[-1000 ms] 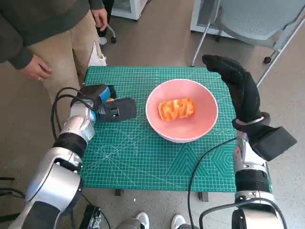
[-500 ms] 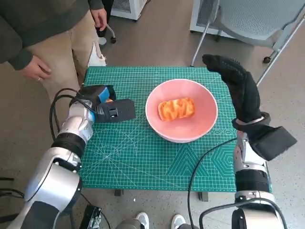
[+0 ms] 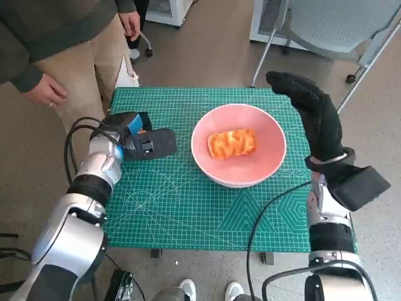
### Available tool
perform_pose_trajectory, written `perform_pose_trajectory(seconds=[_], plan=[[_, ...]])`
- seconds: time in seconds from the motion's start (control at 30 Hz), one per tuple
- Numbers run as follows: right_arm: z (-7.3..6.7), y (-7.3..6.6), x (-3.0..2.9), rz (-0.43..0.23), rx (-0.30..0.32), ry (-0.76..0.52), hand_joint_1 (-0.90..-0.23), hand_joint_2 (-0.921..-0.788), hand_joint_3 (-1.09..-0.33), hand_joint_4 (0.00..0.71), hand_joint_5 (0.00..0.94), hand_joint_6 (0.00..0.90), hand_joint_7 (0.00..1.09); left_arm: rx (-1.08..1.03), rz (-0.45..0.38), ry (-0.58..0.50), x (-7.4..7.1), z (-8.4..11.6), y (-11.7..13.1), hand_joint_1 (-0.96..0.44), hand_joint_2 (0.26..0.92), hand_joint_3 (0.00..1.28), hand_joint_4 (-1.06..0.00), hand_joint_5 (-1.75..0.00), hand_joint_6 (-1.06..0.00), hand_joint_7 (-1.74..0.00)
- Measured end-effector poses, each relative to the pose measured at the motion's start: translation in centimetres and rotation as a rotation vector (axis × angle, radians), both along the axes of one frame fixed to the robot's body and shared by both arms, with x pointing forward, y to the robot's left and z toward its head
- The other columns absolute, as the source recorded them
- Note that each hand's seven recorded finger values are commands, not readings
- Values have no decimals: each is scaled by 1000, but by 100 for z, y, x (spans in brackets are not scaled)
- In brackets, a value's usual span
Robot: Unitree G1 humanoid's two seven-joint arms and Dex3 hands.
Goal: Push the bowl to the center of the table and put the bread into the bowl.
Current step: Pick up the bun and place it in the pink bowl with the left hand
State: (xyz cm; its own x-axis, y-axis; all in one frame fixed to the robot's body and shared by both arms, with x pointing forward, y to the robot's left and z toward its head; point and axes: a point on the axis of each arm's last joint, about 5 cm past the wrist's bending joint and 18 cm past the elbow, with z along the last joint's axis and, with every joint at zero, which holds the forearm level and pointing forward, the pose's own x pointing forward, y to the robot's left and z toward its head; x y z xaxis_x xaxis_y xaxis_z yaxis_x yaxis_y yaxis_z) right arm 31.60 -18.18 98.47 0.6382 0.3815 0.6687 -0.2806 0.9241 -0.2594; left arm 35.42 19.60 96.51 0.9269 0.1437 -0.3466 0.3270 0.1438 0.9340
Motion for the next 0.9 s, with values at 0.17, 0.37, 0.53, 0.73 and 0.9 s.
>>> perform_pose_trajectory(seconds=[0.17,0.37,0.53,0.73,0.9], plan=[[1,0,-1,0,0,-2,-722,-921,-816,192,0,-1,520,-2,2,6,-1,-1,3,1,920,57,-698,-1139,-635,-1179],[0,-1,-1,-4,1,-2,-722,-921,-816,193,1,-1,521,5,-5,3,-1,-2,-1,1,919,61,-724,-1182,-610,-1135],[-2,0,-2,-6,1,-4,-721,-921,-816,194,1,-1,521,6,-13,4,0,-2,-5,1,918,63,-738,-1162,-596,-1154],[-2,0,-3,-6,-2,-7,-714,-921,-816,194,1,-1,521,6,-18,13,0,-1,-2,1,917,62,-739,-1141,-595,-1175],[-3,0,-3,-6,-1,-8,-712,-921,-816,194,1,-1,521,5,-17,21,-1,2,8,1,917,61,-730,-1130,-603,-1188]])
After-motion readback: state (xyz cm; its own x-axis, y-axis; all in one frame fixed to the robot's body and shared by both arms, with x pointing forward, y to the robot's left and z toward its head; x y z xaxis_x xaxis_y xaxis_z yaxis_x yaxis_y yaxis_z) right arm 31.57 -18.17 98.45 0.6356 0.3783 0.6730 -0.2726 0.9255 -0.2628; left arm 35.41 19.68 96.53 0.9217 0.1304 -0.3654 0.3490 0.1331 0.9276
